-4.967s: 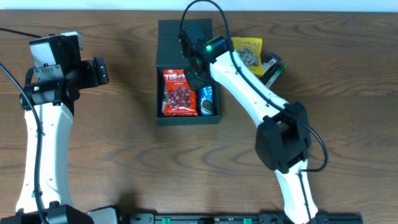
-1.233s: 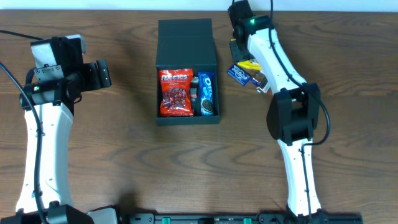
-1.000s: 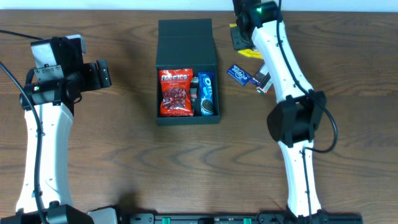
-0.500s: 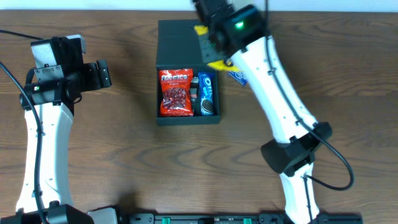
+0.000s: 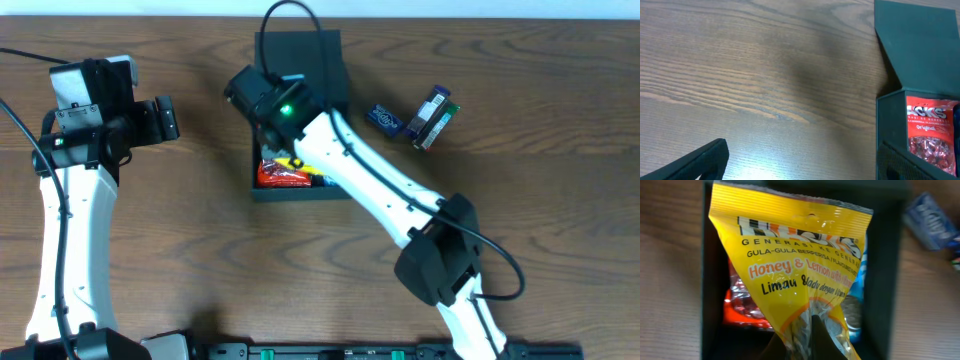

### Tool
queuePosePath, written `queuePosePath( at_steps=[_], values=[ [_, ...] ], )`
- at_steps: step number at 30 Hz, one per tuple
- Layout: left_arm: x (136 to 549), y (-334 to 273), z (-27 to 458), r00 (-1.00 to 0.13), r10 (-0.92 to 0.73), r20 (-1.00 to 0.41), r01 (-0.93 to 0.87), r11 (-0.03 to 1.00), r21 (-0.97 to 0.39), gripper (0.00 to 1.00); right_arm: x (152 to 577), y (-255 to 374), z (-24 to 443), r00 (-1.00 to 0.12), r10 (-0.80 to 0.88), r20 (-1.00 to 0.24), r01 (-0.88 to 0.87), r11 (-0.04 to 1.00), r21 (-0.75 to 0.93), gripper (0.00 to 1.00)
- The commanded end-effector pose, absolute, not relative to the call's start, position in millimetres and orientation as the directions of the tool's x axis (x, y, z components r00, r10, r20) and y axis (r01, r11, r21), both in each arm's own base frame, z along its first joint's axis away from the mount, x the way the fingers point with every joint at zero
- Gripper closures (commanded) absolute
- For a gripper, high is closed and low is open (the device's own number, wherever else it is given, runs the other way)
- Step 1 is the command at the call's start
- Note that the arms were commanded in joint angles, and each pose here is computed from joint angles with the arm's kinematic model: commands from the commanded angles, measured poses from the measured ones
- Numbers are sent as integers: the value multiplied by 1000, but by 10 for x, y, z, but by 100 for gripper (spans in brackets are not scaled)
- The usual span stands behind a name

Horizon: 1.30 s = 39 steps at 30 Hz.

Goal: Pack container
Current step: 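Carry the yellow bag left and lower it into the box's left side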

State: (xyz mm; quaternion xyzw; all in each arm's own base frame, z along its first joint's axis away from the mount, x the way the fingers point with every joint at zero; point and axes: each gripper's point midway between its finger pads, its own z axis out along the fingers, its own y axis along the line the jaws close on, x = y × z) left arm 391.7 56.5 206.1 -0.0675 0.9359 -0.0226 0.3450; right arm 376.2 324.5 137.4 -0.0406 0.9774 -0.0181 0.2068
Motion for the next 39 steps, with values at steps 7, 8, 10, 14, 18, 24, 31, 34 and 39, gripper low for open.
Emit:
queuePosePath(
  at_steps=[7,8,10,14,18,24,31,34,39],
  values=[
    [3935,583,2059,-750,-158,-642,-122,987,-102,5,3703,3376,1041,-902,-43,-429,-24,999,-49,99],
    [3935,583,2059,-750,-158,-642,-122,987,-102,4,3713,3388,1019,-900,-41,-433,-24,999,-44,98],
    [3935,582,2059,-750,-158,-642,-122,987,-102,5,3734,3414,988,-896,-36,-442,-24,999,-33,98],
    [3932,582,2056,-751,-159,-641,-122,987,-102,4,3724,3460,939,-894,-42,-446,-35,999,-24,73],
    [3930,581,2054,-752,-159,-640,-122,987,-102,5,3748,3470,947,-888,-84,-452,-75,996,-38,35],
    [3930,581,2054,-752,-158,-640,-122,987,-102,5,3881,3551,1205,-843,-206,-497,-202,977,-63,17],
    [3930,582,2055,-752,-158,-640,-122,987,-101,5,4020,3400,2148,-776,-174,-607,-228,974,12,32],
    [3934,582,2058,-750,-158,-642,-121,987,-101,5,4004,3336,2443,-754,-241,-611,-364,928,84,78],
    [3936,583,2060,-750,-158,-643,-121,987,-101,5,3697,3523,2254,-750,-436,-498,-651,621,436,99]
  ],
)
